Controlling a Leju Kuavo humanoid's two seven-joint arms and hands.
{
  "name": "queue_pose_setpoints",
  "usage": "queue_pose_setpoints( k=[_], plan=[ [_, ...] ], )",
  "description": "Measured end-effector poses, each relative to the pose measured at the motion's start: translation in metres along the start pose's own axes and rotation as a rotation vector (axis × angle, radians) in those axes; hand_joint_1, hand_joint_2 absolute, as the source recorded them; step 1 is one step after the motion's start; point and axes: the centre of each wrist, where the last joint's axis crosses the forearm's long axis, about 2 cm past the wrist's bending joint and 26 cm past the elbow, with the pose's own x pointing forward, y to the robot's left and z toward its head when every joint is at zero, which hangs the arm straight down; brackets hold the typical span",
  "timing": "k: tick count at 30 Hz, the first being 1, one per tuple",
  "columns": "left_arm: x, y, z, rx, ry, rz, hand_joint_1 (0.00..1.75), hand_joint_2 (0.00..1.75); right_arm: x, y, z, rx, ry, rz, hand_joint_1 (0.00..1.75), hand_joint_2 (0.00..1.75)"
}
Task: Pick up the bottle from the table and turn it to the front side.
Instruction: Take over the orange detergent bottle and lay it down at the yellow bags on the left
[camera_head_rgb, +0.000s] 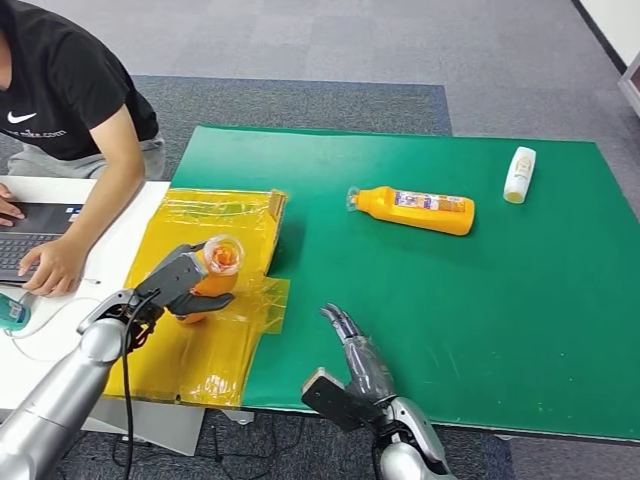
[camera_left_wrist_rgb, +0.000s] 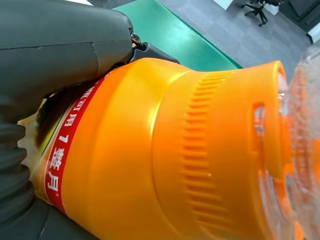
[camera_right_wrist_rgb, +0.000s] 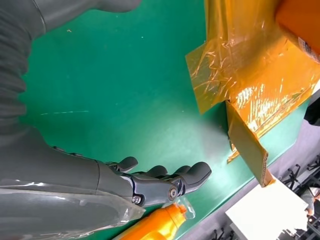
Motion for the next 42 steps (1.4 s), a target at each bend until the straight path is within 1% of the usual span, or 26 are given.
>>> queue_pose_setpoints(
  k=[14,42],
  plan=[
    [0.003,-0.005,-0.014,-0.032,0.010,-0.008,1.75,1.75,-0.001,0.003,-0.003,0.018,0.006,-0.008,0.00,1.75],
    [0.003,-0.008,-0.024,-0.042,0.028,0.007,1.75,1.75,-0.001,0.006,-0.007,0.043,0.020,-0.002,0.00,1.75]
  ],
)
